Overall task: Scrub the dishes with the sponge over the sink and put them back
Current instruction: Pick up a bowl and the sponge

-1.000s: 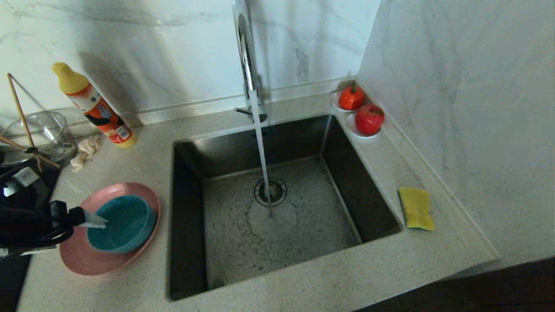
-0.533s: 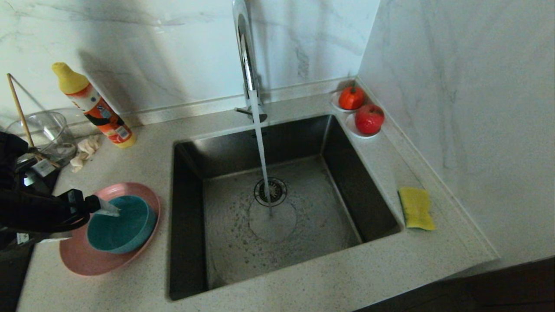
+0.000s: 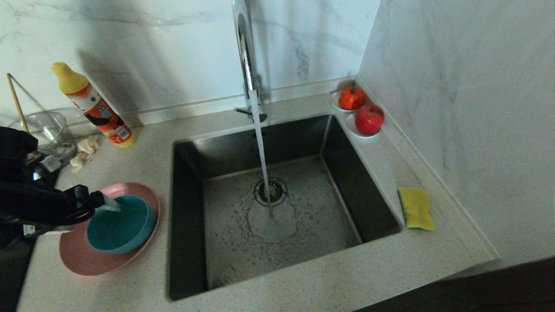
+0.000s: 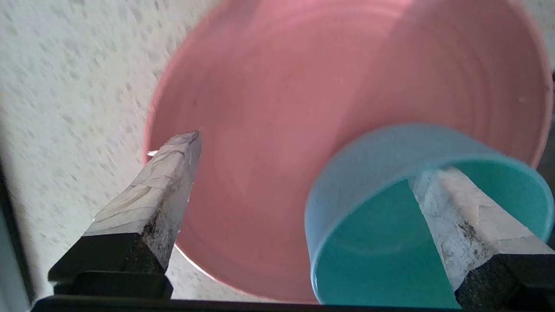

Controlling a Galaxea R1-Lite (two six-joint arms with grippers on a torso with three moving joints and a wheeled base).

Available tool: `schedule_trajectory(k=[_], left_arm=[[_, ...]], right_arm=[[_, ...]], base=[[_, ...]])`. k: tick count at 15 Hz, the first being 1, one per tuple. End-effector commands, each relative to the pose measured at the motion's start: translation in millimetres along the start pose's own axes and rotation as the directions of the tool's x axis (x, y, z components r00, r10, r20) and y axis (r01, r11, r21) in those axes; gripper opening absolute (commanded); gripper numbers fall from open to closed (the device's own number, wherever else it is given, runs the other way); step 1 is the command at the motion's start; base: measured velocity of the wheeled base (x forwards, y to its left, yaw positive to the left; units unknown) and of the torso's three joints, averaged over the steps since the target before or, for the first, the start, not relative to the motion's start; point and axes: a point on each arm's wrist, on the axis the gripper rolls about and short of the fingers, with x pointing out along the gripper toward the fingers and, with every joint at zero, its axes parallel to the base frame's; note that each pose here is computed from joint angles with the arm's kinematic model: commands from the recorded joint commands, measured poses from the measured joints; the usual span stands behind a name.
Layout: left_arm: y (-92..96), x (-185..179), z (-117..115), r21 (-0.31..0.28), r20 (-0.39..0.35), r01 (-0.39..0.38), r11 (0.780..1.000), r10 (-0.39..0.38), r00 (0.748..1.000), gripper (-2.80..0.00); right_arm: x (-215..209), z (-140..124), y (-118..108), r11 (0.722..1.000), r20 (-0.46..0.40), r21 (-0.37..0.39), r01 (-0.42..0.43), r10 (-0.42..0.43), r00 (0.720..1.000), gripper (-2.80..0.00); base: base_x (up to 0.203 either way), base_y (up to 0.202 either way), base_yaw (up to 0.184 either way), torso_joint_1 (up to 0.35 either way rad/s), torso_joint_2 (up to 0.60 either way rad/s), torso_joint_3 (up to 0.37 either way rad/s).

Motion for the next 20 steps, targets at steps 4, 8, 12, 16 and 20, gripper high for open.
schedule_trajectory(k=[4,8,12,16,20], left_arm=[[-2.2,7.6,3.4,0.06,-0.009,-0.002,0.998,0.003,1.0,0.0],[-9.1,11.3,3.3,0.087,-0.01,-0.018,0.996,0.019,1.0,0.0],[-14.1,11.0,4.0,0.105,-0.005,-0.015,0.994,0.015,1.0,0.0],[-17.9,13.1,5.9,0.115,0.0,-0.028,0.993,0.028,1.0,0.0],[-18.2,12.5,7.0,0.114,0.008,-0.04,0.993,0.039,0.999,0.0]], right_arm=[[0.0,0.0,0.0,1.0,0.0,0.0,0.001,-0.001,1.0,-2.8],[0.0,0.0,0.0,1.0,0.0,0.0,0.001,-0.001,1.0,-2.8],[0.0,0.0,0.0,1.0,0.0,0.0,0.001,-0.001,1.0,-2.8],[0.0,0.0,0.0,1.0,0.0,0.0,0.0,0.0,1.0,-2.8],[0.0,0.0,0.0,1.0,0.0,0.0,0.0,0.0,1.0,-2.8]], base=[[0.0,0.0,0.0,0.0,0.0,0.0],[0.0,0.0,0.0,0.0,0.0,0.0],[0.0,0.0,0.0,0.0,0.0,0.0],[0.0,0.0,0.0,0.0,0.0,0.0],[0.0,0.0,0.0,0.0,0.0,0.0]])
